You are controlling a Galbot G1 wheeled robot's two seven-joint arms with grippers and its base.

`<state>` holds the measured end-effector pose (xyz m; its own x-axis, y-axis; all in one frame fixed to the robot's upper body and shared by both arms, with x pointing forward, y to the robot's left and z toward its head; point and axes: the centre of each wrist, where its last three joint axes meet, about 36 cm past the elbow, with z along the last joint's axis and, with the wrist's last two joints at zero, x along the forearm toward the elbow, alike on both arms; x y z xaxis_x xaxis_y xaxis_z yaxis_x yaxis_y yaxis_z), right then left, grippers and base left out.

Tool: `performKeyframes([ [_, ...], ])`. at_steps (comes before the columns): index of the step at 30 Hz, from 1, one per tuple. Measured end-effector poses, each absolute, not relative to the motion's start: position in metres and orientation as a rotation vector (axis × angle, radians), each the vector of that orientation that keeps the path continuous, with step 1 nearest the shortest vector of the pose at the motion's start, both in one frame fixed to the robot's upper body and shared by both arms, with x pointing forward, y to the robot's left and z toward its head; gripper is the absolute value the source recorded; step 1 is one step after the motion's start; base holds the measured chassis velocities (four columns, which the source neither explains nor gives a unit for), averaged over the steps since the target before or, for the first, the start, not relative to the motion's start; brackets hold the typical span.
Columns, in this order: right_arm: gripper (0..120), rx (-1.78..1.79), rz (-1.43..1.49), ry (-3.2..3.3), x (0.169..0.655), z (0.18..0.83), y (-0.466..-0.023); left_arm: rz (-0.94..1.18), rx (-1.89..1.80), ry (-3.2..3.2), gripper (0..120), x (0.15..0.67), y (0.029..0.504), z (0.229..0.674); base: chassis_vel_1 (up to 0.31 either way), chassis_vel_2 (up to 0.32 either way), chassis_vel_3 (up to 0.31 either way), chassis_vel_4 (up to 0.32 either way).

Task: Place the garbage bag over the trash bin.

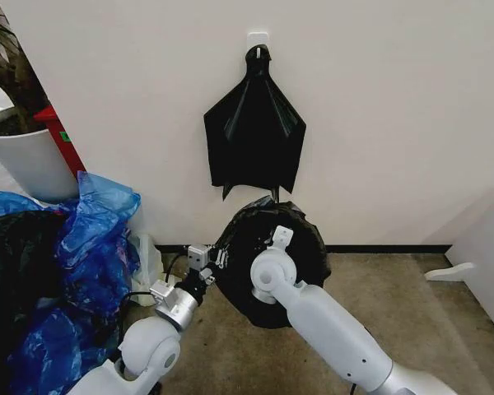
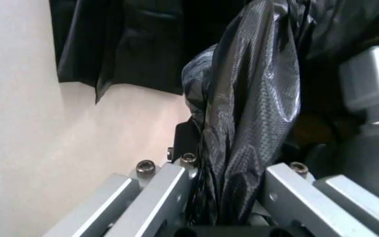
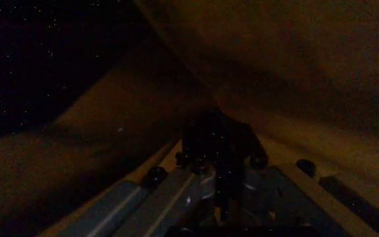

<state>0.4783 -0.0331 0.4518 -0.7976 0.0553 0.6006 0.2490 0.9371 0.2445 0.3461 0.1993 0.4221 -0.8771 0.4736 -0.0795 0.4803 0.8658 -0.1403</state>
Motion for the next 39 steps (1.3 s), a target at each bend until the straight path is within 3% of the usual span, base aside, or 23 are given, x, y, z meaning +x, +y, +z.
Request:
performKeyframes([
  [15, 0, -0.220, -0.411, -2.495, 0.486, 0.444, -0.031, -0.253, 0.782, 3.005, 1, 0.334, 0.200, 0.427, 0.000, 0.000, 0.000, 0.000],
  [27, 0, -0.032, -0.472, -2.477, 0.433, 0.484, -0.024, -0.235, 0.695, 3.036, 1, 0.361, 0.206, 0.408, 0.000, 0.000, 0.000, 0.000],
  [39, 0, -0.064, -0.471, -2.380, 0.440, 0.467, -0.015, -0.229, 0.722, 3.004, 1, 0.353, 0.207, 0.422, 0.000, 0.000, 0.000, 0.000],
])
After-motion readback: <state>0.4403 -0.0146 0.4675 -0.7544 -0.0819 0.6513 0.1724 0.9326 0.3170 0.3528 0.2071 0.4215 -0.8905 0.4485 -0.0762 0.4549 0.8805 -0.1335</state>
